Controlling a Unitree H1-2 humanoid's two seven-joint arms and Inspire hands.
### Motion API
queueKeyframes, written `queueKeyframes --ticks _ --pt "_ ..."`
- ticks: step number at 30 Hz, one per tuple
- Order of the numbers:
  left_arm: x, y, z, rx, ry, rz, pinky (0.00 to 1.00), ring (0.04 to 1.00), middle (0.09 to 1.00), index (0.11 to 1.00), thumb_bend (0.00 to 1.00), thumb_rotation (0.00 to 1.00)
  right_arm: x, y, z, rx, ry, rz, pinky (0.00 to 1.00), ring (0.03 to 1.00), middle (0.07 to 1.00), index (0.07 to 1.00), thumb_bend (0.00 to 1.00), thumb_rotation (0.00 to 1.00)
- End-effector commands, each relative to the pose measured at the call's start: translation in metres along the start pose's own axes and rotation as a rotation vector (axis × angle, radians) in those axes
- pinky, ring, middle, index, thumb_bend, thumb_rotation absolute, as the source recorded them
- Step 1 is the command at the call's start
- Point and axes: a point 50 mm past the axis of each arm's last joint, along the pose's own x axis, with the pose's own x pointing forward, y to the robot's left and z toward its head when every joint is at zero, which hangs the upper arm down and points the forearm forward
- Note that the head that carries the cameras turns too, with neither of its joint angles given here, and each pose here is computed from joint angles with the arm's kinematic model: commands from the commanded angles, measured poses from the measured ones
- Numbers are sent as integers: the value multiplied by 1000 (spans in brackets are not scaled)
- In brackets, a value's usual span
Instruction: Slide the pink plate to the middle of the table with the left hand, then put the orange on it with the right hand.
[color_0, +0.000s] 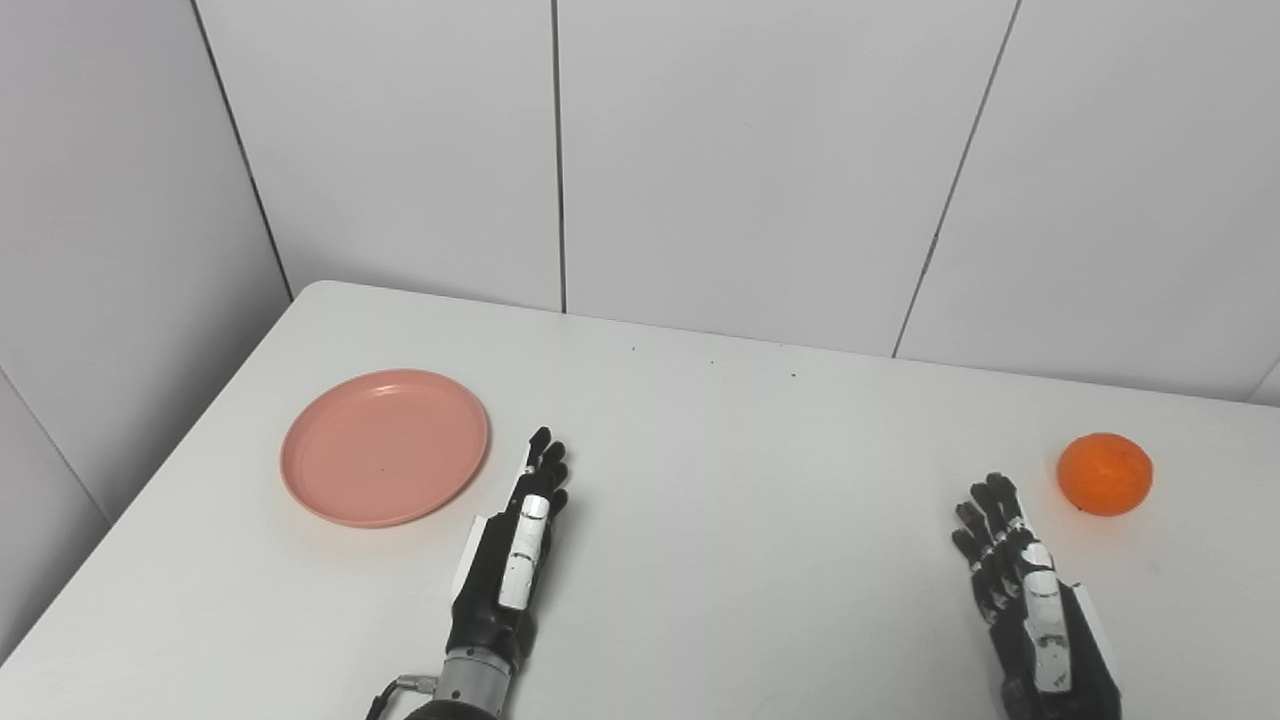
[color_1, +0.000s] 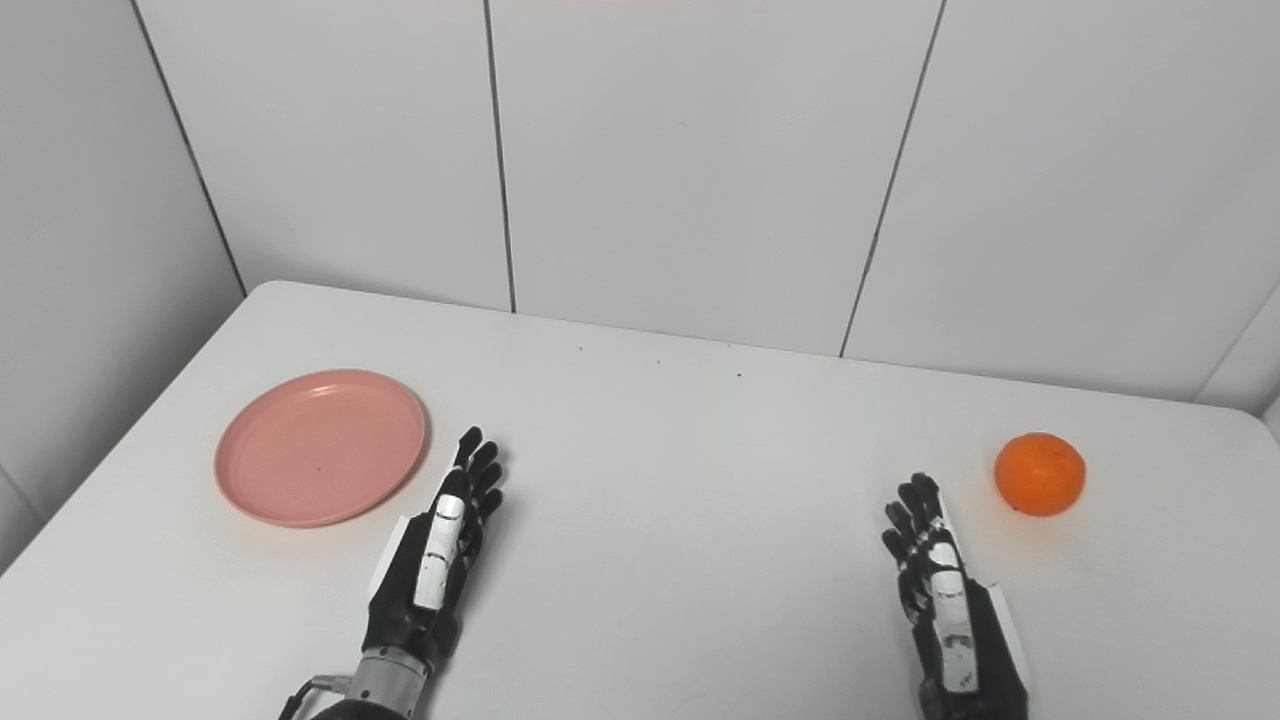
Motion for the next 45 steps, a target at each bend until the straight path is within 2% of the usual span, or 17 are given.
queueKeyframes --ticks 1,17,23,26,29,32,33,38,42,45 --pt "-1 -6 -8 3 5 -3 1000 1000 1000 1000 687 1000 -24 -11 -26 9 68 -27 1000 993 1000 1000 727 1000" --pt "-5 -3 -9 9 12 -3 1000 1000 1000 1000 705 1000 -28 -8 -26 4 73 -17 1000 993 1000 1000 693 1000" --pt "-3 1 -3 -19 -12 -7 1000 1000 1000 1000 713 1000 -29 -2 -29 19 80 -22 1000 989 1000 1000 686 1000" --pt "-1 3 7 -34 -21 -20 1000 1000 999 998 745 1000 -31 -2 -30 31 88 -16 1000 993 1000 1000 688 1000" --pt "8 7 29 -13 -76 -37 1000 976 973 972 800 999 -33 1 -30 38 91 -8 1000 998 1000 1000 690 1000" --pt "20 12 52 2 -142 -52 1000 954 953 953 847 927 -32 2 -32 39 93 -11 1000 998 1000 1000 700 1000" --pt "23 13 56 5 -157 -54 1000 941 940 927 820 862 -31 2 -33 39 93 -14 1000 996 1000 1000 697 1000" --pt "45 20 85 -17 -223 -76 977 919 922 887 725 717 -29 1 -36 35 93 -26 1000 986 1000 1000 678 1000" --pt "57 27 102 -28 -267 -85 925 889 896 858 767 656 -29 1 -37 39 97 -26 1000 986 1000 1000 685 1000" --pt "67 37 118 -25 -310 -111 937 886 884 847 778 645 -28 2 -39 35 96 -27 1000 986 1000 1000 672 1000"
